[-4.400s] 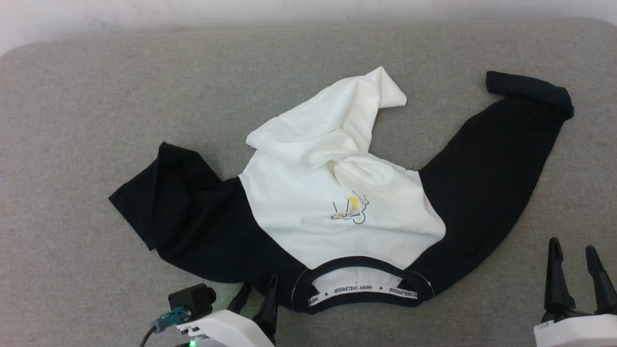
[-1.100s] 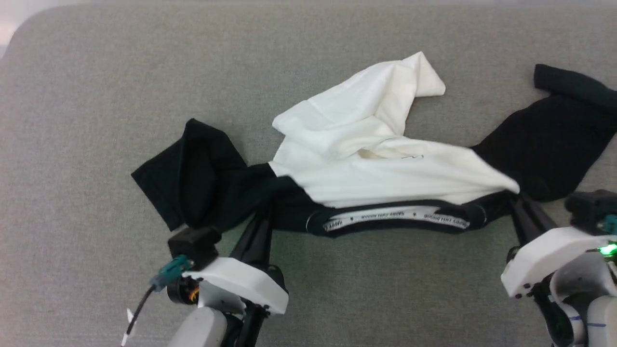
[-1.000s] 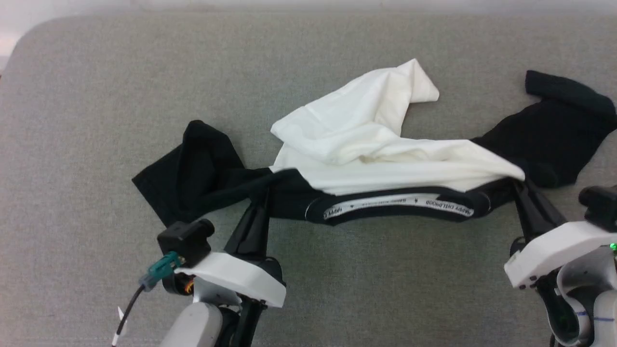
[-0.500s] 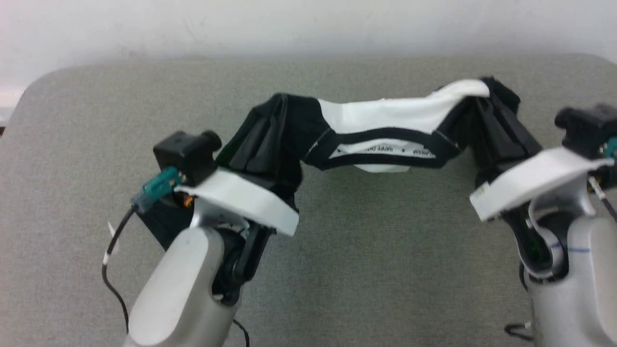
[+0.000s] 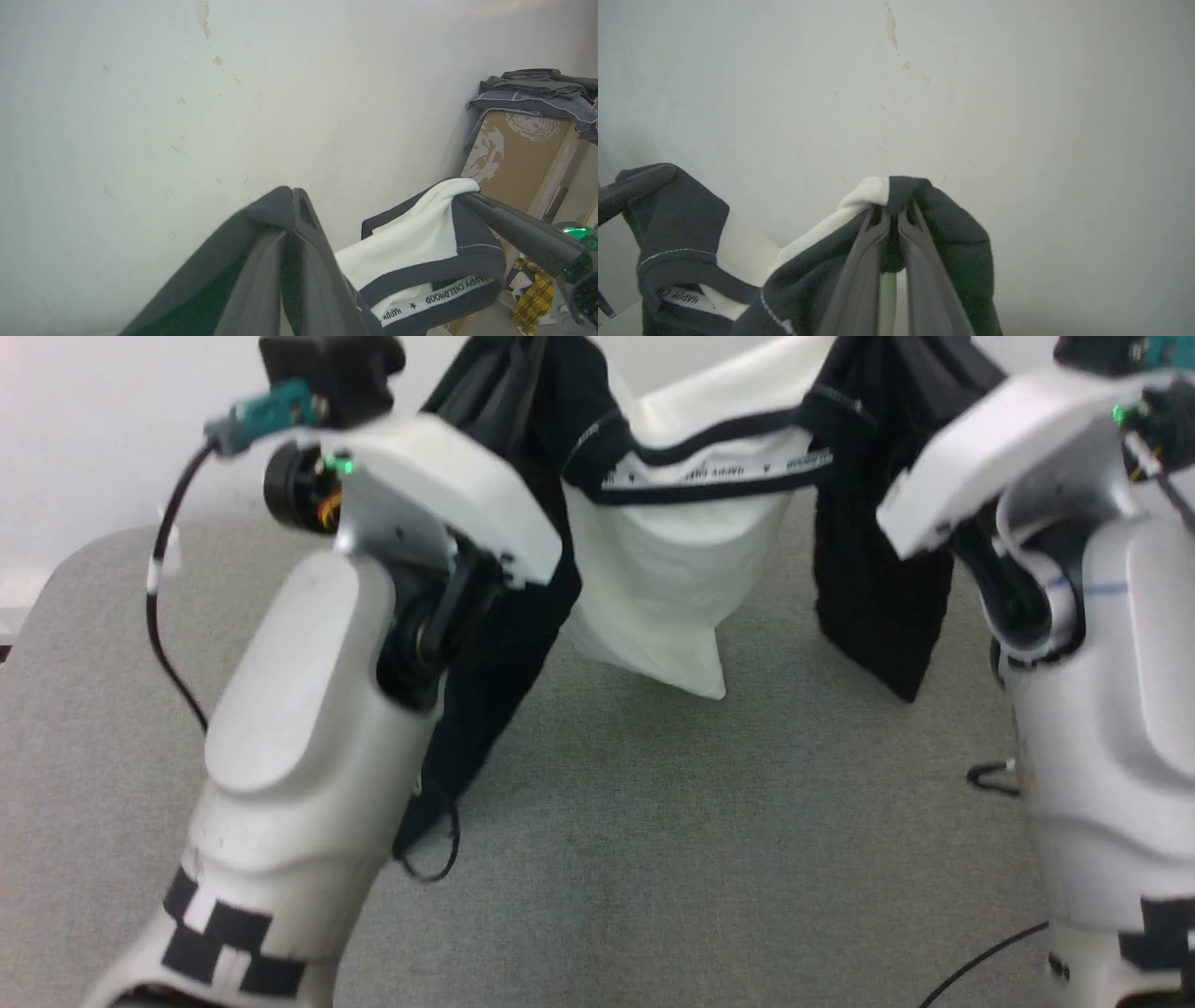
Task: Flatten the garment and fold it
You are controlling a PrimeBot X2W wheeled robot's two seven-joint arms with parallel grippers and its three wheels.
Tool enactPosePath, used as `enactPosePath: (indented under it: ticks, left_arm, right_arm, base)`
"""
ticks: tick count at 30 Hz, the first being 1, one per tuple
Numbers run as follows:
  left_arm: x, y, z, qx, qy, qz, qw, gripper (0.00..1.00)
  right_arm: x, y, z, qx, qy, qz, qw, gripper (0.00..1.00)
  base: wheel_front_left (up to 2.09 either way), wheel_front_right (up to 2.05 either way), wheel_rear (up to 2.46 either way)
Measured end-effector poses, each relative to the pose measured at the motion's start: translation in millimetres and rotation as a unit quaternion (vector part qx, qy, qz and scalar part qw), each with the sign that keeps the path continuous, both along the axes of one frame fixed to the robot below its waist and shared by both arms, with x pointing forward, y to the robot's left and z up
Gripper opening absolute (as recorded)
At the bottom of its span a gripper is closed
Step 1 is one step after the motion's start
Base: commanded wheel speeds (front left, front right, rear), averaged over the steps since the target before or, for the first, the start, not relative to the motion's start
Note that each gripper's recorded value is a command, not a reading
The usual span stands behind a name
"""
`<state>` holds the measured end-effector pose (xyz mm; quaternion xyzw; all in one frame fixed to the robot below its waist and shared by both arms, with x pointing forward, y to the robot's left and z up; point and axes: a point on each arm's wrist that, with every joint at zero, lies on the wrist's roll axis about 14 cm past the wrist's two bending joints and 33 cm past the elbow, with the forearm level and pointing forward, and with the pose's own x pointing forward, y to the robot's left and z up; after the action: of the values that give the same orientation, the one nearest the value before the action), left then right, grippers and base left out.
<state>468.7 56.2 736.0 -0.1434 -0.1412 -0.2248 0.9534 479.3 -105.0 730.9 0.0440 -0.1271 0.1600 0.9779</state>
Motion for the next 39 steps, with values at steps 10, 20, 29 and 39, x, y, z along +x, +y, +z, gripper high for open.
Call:
enactPosePath:
  ticks: [10,20,29,39]
  left_arm:
    - [46.5,8.2,42.7,0.025,-0.008,0.038,0.999,0.00]
    - [75.7,13.1,94.0,0.001,-0.043,0.069,0.997,0.00]
    - [126.5,14.4,105.2,-0.011,-0.079,0.089,0.993,0.00]
    - [192.5,10.2,68.5,-0.039,-0.105,0.095,0.989,0.00]
  right_arm:
    - [39.7,-15.5,53.1,-0.027,-0.030,-0.043,0.998,0.00]
    - [63.9,-50.4,100.3,-0.027,-0.061,-0.100,0.993,0.00]
    - [115.1,-61.5,102.8,-0.040,-0.080,-0.125,0.988,0.00]
    - [181.9,-81.0,59.8,-0.070,-0.088,-0.165,0.980,0.00]
  base:
    - [0.00,0.00,0.00]
    - [0.00,0.00,0.00]
    - [0.00,0.00,0.00]
    - [0.00,0.00,0.00]
